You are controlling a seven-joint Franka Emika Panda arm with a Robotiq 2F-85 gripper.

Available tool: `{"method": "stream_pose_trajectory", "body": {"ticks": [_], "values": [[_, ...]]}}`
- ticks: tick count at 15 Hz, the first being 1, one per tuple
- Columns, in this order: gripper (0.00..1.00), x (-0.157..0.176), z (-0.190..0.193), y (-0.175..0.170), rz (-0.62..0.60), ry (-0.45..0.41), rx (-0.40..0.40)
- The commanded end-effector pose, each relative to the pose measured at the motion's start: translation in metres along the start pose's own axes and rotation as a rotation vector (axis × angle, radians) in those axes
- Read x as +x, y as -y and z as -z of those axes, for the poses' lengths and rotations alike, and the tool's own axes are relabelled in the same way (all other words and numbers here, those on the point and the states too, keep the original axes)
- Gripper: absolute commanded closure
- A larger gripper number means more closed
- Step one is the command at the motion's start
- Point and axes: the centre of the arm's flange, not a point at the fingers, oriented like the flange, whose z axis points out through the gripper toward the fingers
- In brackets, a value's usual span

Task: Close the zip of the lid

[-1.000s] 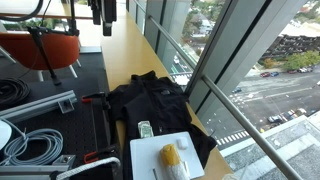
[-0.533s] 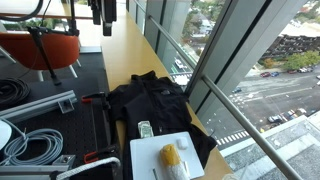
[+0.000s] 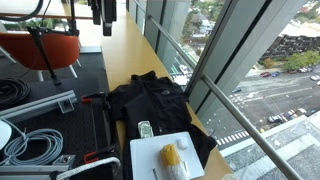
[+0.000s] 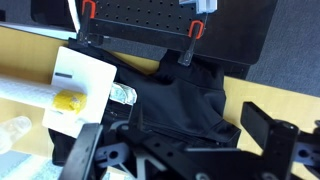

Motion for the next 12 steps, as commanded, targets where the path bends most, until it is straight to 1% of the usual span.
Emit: {"method": "stream_pose_trajectory", "body": {"ticks": [1,4,5,9,12], "values": [[0.0,0.0,0.0,0.0,0.0,0.0,0.0],[0.0,0.0,0.0,0.0,0.0,0.0,0.0],[0.0,0.002,-0.001,-0.004,0.004,0.009,0.011],[0.0,0.003,-0.023,-0.035,0.019,-0.011,-0.007],[0.0,0.007,-0.046,-0.063,0.033,-0.105,-0.037]]}}
